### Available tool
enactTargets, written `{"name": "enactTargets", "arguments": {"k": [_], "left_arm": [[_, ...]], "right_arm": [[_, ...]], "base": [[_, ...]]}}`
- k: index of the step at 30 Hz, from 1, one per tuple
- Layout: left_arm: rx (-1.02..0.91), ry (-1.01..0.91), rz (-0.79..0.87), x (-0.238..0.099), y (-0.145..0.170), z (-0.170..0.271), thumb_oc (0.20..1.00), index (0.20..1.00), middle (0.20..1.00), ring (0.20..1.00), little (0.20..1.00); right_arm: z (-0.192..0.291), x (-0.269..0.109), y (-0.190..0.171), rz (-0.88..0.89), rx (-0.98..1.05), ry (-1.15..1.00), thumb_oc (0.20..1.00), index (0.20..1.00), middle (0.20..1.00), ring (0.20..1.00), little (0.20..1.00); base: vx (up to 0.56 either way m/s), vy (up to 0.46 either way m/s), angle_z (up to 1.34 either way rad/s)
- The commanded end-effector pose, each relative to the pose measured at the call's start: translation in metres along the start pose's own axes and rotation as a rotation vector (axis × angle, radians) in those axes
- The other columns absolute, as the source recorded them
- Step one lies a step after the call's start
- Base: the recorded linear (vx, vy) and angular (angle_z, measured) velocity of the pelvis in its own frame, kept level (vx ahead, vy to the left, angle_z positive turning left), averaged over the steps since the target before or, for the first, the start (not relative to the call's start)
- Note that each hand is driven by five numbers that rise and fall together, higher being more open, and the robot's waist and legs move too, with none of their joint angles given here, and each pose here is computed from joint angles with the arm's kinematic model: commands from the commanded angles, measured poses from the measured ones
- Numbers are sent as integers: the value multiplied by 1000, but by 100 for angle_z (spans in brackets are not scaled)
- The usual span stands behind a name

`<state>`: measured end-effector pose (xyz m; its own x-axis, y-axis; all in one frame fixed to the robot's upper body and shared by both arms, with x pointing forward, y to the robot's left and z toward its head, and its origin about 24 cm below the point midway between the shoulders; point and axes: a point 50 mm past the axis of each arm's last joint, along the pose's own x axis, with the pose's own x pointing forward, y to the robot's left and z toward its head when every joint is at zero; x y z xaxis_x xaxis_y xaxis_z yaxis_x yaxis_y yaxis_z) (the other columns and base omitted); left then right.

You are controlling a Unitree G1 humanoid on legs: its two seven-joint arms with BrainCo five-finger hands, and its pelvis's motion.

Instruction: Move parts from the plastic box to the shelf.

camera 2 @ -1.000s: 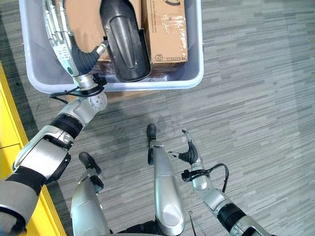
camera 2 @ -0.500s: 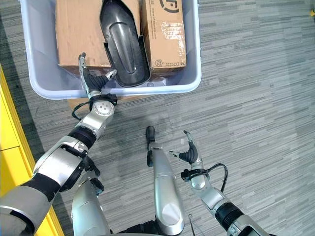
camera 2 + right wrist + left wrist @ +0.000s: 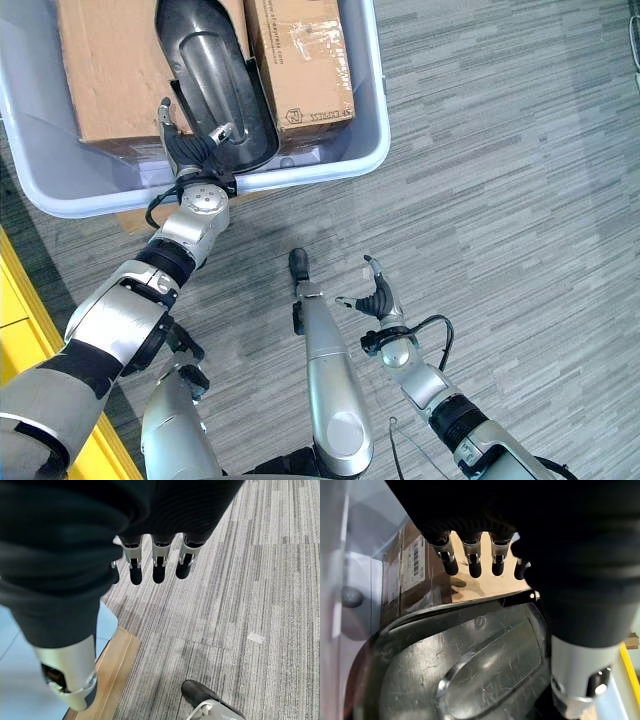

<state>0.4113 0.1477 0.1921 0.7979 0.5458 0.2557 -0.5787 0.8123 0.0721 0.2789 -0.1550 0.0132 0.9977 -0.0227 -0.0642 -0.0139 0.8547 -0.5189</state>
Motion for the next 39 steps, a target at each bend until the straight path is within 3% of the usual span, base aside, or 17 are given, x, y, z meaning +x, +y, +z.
{"name": "enactTargets", "arguments": {"k": [1, 17, 27, 39], "left_arm": [[95, 14, 86, 7, 18, -14, 1000, 1000, 1000, 1000, 1000], [202, 143, 167, 22, 39, -23, 1000, 1000, 1000, 1000, 1000], [430, 94, 165, 30, 52, -24, 1000, 1000, 1000, 1000, 1000], [377, 216, 128, 27, 57, -43, 1000, 1000, 1000, 1000, 1000]], "right_arm": [[7, 2, -9, -16, 8, -26, 1000, 1000, 1000, 1000, 1000], [7, 5, -11, -25, 13, -18, 1000, 1000, 1000, 1000, 1000], [9, 6, -16, -24, 19, -20, 1000, 1000, 1000, 1000, 1000], [7, 7, -19, -42, 22, -24, 1000, 1000, 1000, 1000, 1000]], "base": [[1, -5, -5], [5, -8, -4], [7, -10, -2], [3, -2, -1]]}}
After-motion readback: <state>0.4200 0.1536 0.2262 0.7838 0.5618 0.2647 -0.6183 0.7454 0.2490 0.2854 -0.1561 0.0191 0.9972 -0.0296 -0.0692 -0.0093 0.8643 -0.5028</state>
